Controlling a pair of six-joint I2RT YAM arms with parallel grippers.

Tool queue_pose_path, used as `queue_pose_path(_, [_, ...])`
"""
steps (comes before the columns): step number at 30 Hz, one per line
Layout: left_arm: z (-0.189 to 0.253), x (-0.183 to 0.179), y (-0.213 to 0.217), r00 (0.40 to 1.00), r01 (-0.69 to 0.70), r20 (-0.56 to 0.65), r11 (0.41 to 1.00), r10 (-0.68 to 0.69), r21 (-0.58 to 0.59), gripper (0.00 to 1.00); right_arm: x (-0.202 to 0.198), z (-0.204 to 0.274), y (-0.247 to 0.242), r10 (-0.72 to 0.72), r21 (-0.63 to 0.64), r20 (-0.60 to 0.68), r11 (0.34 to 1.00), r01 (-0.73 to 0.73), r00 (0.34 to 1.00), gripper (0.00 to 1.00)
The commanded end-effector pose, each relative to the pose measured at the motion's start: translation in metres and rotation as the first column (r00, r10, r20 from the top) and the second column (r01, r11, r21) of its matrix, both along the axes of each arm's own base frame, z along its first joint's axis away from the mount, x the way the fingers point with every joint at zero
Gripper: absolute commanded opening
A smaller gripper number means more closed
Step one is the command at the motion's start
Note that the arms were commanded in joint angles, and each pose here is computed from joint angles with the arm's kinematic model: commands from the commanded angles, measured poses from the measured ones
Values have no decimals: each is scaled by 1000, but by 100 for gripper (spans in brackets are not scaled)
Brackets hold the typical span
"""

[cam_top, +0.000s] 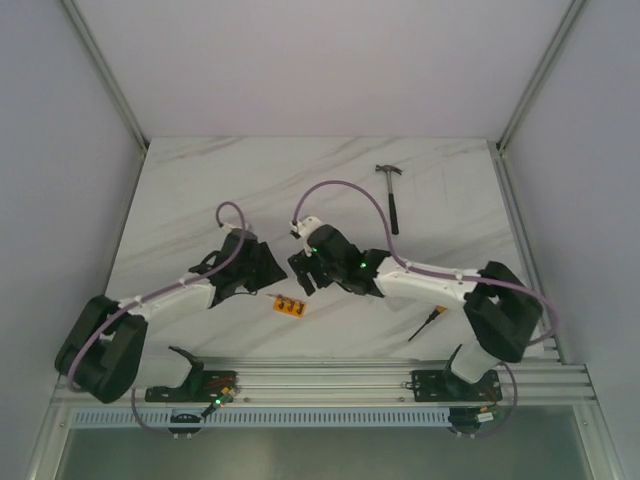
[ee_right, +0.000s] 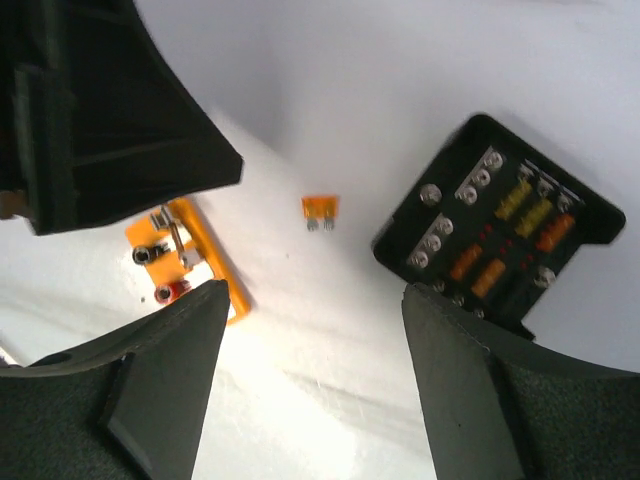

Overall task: Snap on the fuse box
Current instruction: Pick up the fuse from the center of the board.

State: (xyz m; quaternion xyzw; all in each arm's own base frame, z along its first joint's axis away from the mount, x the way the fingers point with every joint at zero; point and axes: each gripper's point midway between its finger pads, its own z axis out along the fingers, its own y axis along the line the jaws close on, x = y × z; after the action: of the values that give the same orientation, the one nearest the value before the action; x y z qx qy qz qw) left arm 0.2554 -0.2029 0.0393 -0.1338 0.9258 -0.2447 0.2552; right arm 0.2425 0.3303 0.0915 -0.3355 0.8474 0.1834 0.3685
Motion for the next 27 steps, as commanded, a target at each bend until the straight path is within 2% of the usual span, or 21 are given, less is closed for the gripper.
queue_pose_path(1, [3, 1, 31, 998, -59, 13, 998, 59, -18, 61, 8, -11, 9, -25, -102, -51, 995, 20, 998, 74])
queue_pose_path(5, [1, 5, 61, 990, -142, 22, 990, 143, -27, 77, 11, -26, 15, -20, -192, -106, 981, -1, 994, 63])
queue_pose_path(8, [0, 6, 76, 982, -187, 34, 982, 188, -29, 90, 13, -34, 22, -13, -224, -138, 974, -18, 990, 58])
queue_pose_path(12, [1, 5, 88, 974, -219, 51, 975, 220, -29, 99, 18, -46, 27, -29, -271, -163, 962, -17, 986, 55])
queue_pose_path(20, [1, 6, 91, 974, -219, 56, 975, 220, -25, 100, 29, -63, 35, -59, -325, -175, 946, -1, 983, 53])
queue_pose_path(27, [1, 6, 90, 976, -211, 54, 977, 213, -27, 100, 30, -72, 36, -68, -361, -198, 932, -9, 978, 46])
